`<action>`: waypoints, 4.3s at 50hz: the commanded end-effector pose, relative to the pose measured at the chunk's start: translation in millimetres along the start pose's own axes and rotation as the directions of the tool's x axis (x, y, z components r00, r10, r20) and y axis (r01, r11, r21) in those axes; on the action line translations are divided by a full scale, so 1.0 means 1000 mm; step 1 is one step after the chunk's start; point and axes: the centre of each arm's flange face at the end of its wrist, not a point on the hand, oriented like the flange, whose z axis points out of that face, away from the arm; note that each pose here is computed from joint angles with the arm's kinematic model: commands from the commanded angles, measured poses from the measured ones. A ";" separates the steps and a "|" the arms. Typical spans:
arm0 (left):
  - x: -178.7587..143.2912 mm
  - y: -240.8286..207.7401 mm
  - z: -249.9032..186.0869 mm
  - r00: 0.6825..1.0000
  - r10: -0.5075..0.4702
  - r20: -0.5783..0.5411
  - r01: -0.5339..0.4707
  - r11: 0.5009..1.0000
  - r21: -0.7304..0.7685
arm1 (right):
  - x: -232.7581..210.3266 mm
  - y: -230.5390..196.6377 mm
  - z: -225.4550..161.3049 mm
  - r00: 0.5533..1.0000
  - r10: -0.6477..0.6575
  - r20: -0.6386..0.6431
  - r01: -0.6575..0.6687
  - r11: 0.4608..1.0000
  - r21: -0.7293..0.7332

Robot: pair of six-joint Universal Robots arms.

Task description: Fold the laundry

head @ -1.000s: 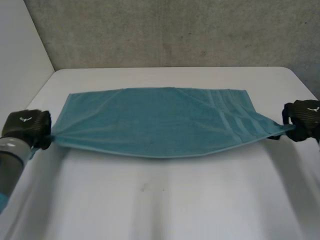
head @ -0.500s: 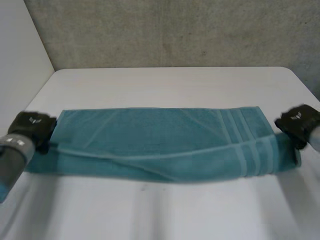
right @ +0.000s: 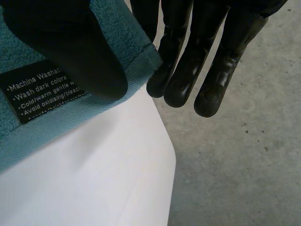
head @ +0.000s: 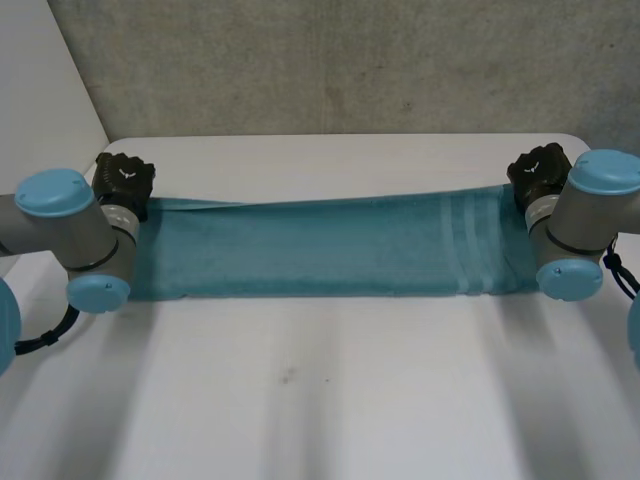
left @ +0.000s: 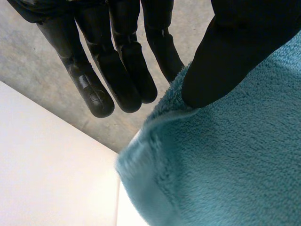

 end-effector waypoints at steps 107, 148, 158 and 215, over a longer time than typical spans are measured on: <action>-0.029 -0.050 -0.175 0.846 -0.516 -0.133 0.489 0.852 -0.189 | 0.068 -0.080 -0.072 0.958 0.241 0.156 -0.267 0.948 0.175; 0.030 -0.117 -0.158 0.806 -0.470 -0.360 0.490 0.871 -0.042 | -0.029 -0.143 -0.168 0.709 0.530 0.465 -0.606 0.795 0.018; 0.096 -0.111 -0.132 0.801 -0.403 -0.443 0.434 0.900 -0.034 | -0.017 -0.034 -0.161 0.667 0.656 0.353 -0.591 0.755 -0.286; 0.025 -0.145 -0.168 0.816 -0.491 -0.304 0.517 0.856 0.006 | -0.040 -0.187 -0.204 0.797 0.358 0.487 -0.488 0.857 0.168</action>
